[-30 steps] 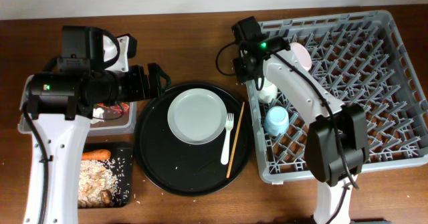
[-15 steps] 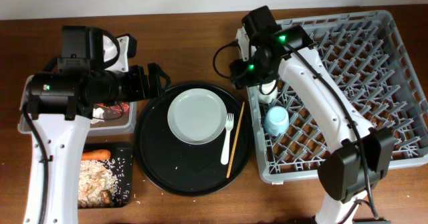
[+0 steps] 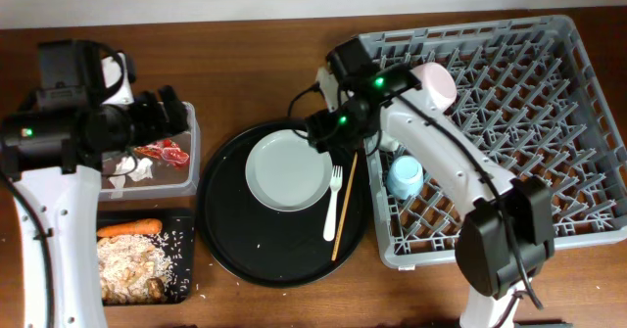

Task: Sort waste into correct bins and load items into the dishwasher rack
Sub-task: 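Move the right gripper to the white plate and grasp its rim, then lift the white plate and carry it over the rack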

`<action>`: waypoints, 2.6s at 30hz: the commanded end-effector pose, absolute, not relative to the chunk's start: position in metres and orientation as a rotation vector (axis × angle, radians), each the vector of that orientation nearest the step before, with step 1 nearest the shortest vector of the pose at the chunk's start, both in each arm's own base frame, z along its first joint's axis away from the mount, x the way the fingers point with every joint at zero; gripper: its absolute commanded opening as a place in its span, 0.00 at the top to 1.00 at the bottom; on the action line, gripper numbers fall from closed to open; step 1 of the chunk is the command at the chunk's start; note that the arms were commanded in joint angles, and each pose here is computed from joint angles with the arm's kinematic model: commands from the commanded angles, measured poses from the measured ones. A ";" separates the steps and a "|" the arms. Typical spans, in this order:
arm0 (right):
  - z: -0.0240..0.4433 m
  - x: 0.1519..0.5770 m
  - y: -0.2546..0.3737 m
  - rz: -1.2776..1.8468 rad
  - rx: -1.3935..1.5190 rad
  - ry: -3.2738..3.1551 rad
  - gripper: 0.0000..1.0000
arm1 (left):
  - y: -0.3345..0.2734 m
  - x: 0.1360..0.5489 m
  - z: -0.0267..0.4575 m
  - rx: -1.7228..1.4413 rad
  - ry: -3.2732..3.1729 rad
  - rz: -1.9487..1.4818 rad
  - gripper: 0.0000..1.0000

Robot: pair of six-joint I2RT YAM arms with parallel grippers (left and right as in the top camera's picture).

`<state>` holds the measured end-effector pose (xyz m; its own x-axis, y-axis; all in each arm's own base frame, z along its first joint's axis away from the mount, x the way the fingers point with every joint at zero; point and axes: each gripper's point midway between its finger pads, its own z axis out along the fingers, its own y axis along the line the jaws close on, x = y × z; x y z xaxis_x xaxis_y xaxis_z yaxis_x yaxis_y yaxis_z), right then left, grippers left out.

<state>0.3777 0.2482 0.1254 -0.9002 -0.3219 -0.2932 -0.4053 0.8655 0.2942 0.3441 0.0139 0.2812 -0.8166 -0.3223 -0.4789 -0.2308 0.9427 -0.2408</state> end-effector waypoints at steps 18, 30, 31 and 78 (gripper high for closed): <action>0.035 0.383 0.259 0.277 -0.658 2.692 0.34 | 0.028 0.342 0.290 -0.447 2.529 -0.176 0.01; 0.027 0.395 0.255 0.203 -0.633 2.665 0.37 | 0.028 0.342 0.290 -0.447 2.529 -0.176 0.01; 0.023 0.395 0.254 0.200 -0.634 2.672 0.37 | 0.028 0.342 0.290 -0.447 2.529 -0.176 0.01; -0.011 0.386 0.249 0.173 -0.654 2.756 0.96 | 0.028 0.342 0.290 -0.447 2.529 -0.175 0.01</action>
